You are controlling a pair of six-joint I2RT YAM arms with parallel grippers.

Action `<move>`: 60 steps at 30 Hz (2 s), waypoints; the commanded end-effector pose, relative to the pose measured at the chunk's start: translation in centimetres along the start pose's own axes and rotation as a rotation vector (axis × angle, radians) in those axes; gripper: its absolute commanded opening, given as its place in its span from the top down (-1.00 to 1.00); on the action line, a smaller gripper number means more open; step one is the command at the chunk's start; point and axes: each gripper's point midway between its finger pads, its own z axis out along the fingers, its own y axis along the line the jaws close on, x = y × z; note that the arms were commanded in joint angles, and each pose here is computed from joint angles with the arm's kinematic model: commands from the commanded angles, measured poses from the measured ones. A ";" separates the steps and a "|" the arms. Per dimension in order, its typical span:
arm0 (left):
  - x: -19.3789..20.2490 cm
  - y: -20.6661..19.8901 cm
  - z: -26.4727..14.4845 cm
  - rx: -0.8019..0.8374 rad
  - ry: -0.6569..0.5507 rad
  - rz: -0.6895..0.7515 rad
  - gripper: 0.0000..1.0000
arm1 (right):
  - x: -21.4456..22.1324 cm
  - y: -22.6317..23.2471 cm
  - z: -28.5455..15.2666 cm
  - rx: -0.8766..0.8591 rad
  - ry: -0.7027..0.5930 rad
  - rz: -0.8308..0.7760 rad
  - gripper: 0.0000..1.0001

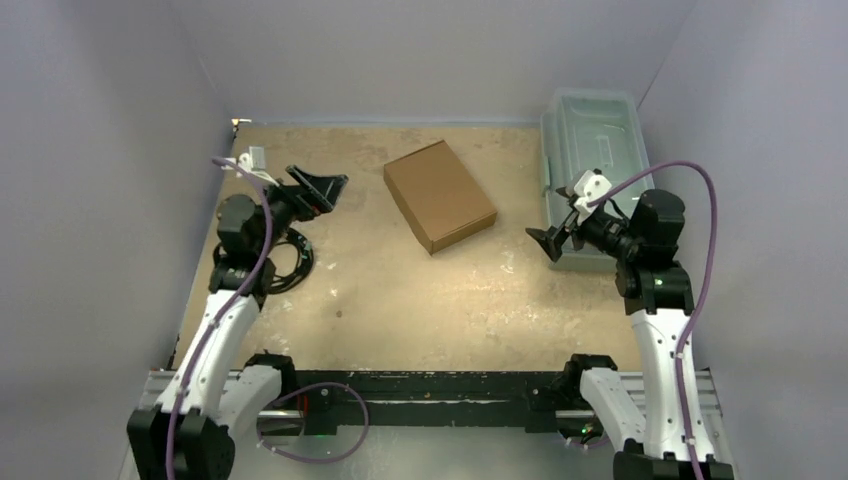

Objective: Fold the paper box

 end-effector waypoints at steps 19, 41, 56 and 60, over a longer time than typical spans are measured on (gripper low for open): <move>-1.0 -4.5 -7.5 -0.055 0.175 0.235 -0.99 | -7.3 -1.2 -6.5 0.300 -0.135 0.215 -0.98; -3.0 -5.6 -9.9 -0.137 0.172 0.304 -0.99 | -9.1 -0.6 -9.5 0.450 -0.253 0.329 -0.98; -3.1 -5.8 -10.4 -0.155 0.177 0.370 -0.99 | -9.8 -2.1 -10.4 0.541 -0.282 0.340 -0.98; -3.3 -5.9 -10.4 -0.160 0.175 0.386 -0.99 | -9.8 -2.4 -10.3 0.545 -0.280 0.338 -0.97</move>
